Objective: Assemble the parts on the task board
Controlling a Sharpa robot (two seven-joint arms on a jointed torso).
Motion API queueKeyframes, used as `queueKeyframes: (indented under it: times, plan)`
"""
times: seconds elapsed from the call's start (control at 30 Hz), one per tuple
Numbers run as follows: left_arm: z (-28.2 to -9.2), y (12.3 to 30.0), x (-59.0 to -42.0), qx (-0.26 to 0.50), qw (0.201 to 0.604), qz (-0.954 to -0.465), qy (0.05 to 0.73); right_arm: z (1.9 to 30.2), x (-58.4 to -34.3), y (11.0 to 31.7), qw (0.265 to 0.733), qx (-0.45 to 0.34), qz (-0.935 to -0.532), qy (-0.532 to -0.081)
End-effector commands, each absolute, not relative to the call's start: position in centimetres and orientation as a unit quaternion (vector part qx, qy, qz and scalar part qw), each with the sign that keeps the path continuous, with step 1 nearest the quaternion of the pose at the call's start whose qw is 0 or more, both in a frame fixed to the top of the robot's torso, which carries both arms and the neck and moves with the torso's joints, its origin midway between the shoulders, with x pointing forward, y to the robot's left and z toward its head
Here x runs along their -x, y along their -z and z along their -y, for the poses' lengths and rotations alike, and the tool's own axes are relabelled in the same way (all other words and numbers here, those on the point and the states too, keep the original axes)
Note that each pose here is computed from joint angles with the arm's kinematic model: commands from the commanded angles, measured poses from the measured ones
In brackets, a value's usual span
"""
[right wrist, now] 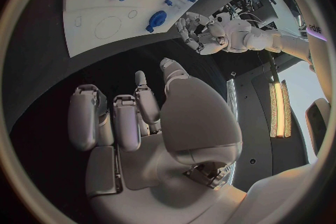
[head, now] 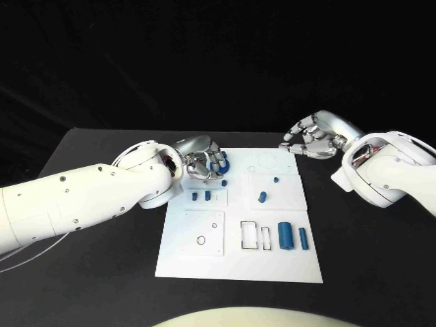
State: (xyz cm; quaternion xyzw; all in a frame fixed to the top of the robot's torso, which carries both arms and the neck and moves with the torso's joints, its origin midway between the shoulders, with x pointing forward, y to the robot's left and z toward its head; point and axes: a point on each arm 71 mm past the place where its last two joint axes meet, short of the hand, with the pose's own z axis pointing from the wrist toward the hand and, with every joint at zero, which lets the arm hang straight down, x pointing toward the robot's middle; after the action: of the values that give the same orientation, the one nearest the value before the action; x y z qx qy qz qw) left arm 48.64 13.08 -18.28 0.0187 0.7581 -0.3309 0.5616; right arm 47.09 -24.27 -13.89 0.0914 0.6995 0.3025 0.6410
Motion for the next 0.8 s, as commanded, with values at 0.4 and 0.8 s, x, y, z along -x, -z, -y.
queueKeyframes:
  times: [0.4,0.8]
  plan:
    - [-11.0,19.6,-48.6,-0.148,0.588,-0.741,0.287,24.2,-47.0,13.9,0.641,-0.087,-0.698,-0.307]
    - [-10.7,20.5,-48.9,-0.161,0.57,-0.763,0.259,24.1,-47.0,13.9,0.641,-0.086,-0.697,-0.308]
